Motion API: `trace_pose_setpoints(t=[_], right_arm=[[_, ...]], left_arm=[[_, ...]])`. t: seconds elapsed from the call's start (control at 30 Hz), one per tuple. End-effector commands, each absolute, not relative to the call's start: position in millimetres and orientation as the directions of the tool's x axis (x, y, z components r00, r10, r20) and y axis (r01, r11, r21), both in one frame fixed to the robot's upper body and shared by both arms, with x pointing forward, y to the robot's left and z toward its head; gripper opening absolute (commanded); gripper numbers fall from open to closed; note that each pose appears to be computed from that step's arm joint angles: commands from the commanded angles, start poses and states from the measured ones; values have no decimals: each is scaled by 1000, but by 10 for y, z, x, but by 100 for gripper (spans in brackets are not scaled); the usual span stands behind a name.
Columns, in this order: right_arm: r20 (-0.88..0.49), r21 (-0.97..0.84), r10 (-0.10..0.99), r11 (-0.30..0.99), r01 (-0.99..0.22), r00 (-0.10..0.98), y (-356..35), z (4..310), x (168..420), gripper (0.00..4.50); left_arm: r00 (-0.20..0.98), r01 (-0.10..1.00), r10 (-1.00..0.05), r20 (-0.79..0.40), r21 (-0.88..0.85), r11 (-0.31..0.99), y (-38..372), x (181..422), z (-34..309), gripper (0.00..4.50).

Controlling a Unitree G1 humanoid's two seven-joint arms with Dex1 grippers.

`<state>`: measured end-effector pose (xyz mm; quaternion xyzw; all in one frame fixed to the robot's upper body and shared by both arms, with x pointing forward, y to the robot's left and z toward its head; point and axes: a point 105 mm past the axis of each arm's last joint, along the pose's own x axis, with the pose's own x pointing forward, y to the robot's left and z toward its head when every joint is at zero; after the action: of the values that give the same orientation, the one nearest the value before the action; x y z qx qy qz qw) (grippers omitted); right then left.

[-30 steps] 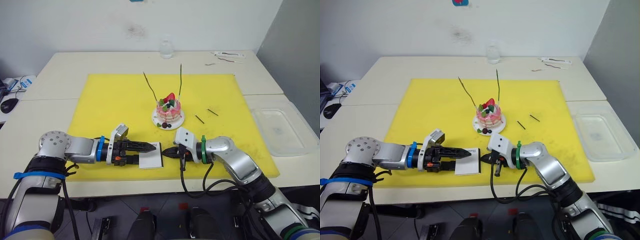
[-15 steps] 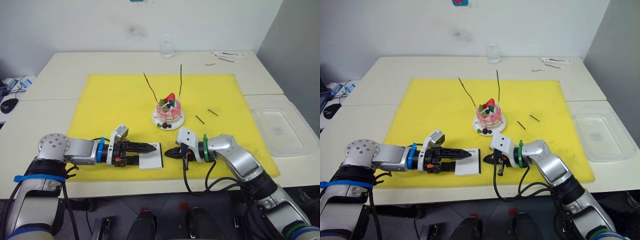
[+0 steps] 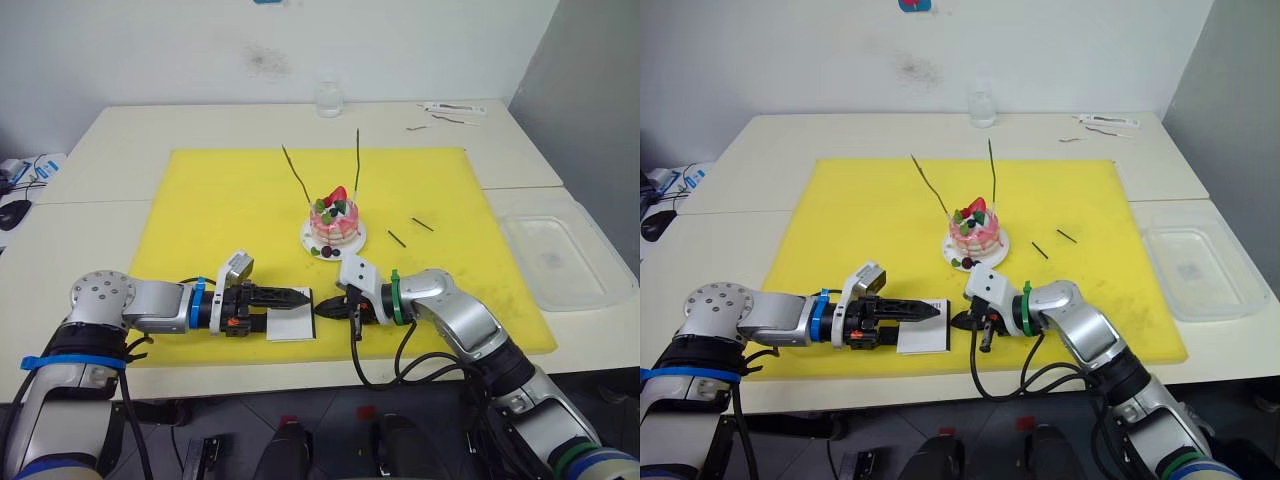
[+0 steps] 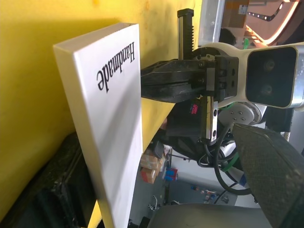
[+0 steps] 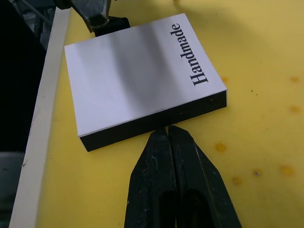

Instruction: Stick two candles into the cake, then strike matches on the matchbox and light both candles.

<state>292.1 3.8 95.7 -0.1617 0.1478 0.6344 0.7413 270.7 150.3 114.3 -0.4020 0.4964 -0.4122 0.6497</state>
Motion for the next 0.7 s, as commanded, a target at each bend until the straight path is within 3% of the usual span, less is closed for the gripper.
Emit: trace_pose_setpoints(t=[0.03,0.33,0.43,0.7], right_arm=[[-399,-50,907,125,-991,135,113,1010,2865,3],[-423,-119,875,202,-972,234,-127,1023,3052,3],[-421,-153,860,248,-957,290,-265,1067,3129,0],[-392,-153,865,276,-949,314,-284,1170,3095,0]], left_arm=[[123,112,-935,-334,-931,347,1473,2614,1050,450],[134,125,-921,-366,-916,382,1494,2604,1008,450],[139,132,-917,-374,-911,391,1505,2591,994,391],[149,132,-915,-375,-909,395,1536,2582,987,161]])
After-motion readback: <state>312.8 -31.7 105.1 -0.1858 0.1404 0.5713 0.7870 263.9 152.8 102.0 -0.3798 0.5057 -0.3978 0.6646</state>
